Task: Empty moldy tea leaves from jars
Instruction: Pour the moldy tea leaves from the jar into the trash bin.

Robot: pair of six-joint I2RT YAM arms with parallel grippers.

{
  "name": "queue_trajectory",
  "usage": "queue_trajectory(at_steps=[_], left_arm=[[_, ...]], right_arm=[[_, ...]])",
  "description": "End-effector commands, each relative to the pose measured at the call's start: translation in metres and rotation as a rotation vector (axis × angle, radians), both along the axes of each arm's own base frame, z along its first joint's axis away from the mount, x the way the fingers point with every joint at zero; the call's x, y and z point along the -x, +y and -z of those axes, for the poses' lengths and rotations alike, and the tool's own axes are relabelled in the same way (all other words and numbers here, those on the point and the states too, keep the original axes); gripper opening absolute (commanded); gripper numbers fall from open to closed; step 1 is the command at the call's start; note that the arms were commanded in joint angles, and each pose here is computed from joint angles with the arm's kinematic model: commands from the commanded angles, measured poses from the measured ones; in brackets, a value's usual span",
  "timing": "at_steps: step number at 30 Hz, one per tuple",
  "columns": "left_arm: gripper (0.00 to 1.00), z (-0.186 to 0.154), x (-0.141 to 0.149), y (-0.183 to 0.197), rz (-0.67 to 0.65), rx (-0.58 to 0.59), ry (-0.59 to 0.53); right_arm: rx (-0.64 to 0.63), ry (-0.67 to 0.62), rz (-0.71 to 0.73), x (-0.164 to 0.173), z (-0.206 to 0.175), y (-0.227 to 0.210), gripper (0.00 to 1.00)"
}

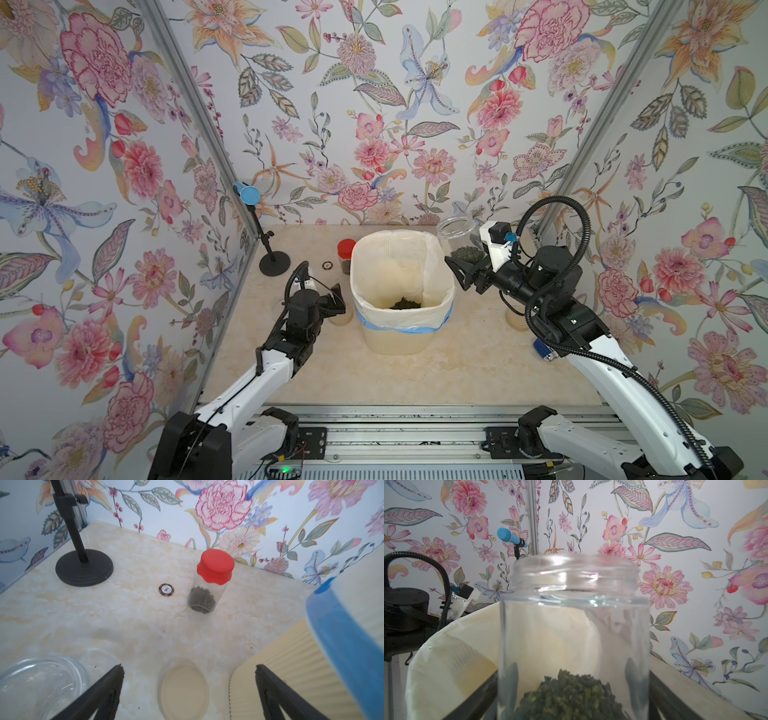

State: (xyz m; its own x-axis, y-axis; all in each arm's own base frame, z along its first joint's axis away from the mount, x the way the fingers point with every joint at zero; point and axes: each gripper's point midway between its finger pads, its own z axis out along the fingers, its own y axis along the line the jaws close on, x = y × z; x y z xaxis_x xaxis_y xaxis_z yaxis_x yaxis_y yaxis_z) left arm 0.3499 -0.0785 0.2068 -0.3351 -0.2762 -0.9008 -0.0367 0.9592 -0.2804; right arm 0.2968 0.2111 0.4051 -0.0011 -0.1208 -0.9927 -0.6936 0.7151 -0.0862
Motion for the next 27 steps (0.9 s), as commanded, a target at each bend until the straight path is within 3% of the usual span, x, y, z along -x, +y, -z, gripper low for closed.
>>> queue_trajectory(at_steps=[1, 6, 12, 16, 24, 27], left_arm=[[1.00, -0.048, 0.009, 0.001, 0.006, 0.027, -0.049], [1.00, -0.119, 0.020, -0.051, 0.243, 0.129, -0.154], [1.00, -0.157, 0.020, -0.097, 0.426, 0.214, -0.170], [0.99, -0.181, 0.020, -0.138, 0.621, 0.377, -0.163], [1.00, -0.233, 0.053, -0.171, 0.864, 0.684, -0.221], [1.00, -0.238, 0.064, -0.183, 0.899, 0.691, -0.222]], right_arm=[[-0.009, -0.103, -0.012, 0.004, -0.034, 0.006, 0.43], [0.047, -0.093, -0.024, 0.001, -0.025, 0.015, 0.43], [0.231, -0.126, 0.006, 0.005, -0.019, 0.022, 0.43], [0.305, -0.155, 0.033, 0.009, -0.017, 0.023, 0.43], [0.282, -0.159, 0.095, 0.002, -0.022, 0.018, 0.43], [0.254, -0.155, 0.091, 0.000, -0.024, 0.022, 0.43]])
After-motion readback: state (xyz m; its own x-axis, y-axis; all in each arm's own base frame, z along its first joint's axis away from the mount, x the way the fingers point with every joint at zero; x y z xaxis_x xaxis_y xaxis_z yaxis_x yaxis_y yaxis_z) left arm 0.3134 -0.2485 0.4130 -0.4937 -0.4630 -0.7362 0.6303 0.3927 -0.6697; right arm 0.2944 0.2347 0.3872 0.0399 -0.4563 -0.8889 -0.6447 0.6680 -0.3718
